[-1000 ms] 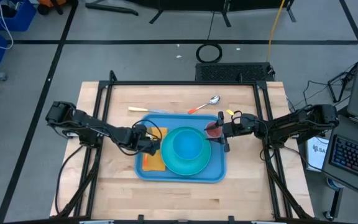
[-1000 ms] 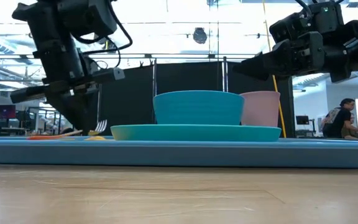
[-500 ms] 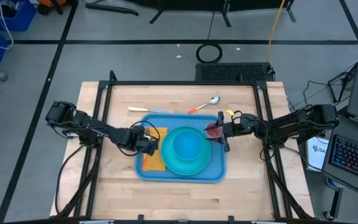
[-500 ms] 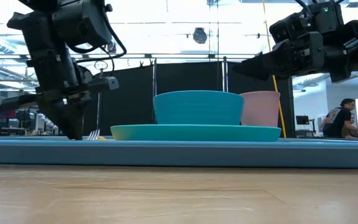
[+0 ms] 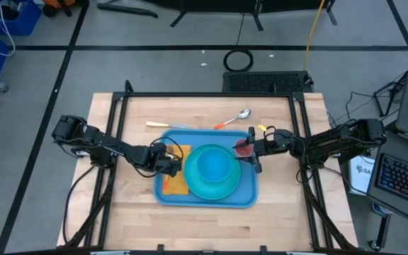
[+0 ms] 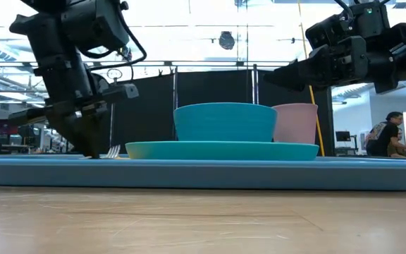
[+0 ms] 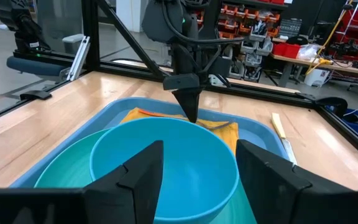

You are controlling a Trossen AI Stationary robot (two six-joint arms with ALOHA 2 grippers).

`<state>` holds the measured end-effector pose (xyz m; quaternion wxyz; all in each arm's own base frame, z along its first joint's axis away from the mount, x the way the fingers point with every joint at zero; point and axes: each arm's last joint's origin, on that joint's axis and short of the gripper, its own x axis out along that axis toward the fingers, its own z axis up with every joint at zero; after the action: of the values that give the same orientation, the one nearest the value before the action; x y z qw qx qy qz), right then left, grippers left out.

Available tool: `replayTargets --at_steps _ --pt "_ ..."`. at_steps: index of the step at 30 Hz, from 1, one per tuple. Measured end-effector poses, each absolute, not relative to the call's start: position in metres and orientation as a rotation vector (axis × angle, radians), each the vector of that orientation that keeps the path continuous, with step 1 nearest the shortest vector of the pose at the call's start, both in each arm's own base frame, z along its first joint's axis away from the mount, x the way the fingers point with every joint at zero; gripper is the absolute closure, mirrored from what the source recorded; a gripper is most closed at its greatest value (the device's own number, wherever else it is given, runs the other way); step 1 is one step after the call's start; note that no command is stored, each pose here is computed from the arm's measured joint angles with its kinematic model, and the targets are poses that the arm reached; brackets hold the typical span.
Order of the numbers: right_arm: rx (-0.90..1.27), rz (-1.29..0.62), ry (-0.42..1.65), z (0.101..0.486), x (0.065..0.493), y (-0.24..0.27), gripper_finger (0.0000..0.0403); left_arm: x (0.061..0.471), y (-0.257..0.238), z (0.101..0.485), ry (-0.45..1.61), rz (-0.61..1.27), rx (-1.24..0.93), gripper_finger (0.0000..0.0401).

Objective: Set up tray
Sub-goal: Put the orange fork on the yellow napkin

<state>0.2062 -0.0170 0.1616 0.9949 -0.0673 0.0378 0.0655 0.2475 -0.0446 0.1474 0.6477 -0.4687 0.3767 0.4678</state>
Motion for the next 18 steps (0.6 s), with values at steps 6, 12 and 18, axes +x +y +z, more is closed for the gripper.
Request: replayTargets --at_steps 6,12,18 --pt "-0.132 0.131 0.076 0.1617 0.2062 -0.017 0.0209 0.2495 -0.045 0.148 0.853 1.034 -1.048 0.0379" --pt "-0.128 0.131 0.076 0.1617 0.2063 -0.017 0.0209 0.246 -0.0442 0.1472 0.863 1.078 -1.056 0.0375" --pt "-0.128 0.131 0.076 0.1617 0.2063 -0.017 0.0209 0.2451 -0.0442 0.147 0.861 1.098 -1.077 0.0348"
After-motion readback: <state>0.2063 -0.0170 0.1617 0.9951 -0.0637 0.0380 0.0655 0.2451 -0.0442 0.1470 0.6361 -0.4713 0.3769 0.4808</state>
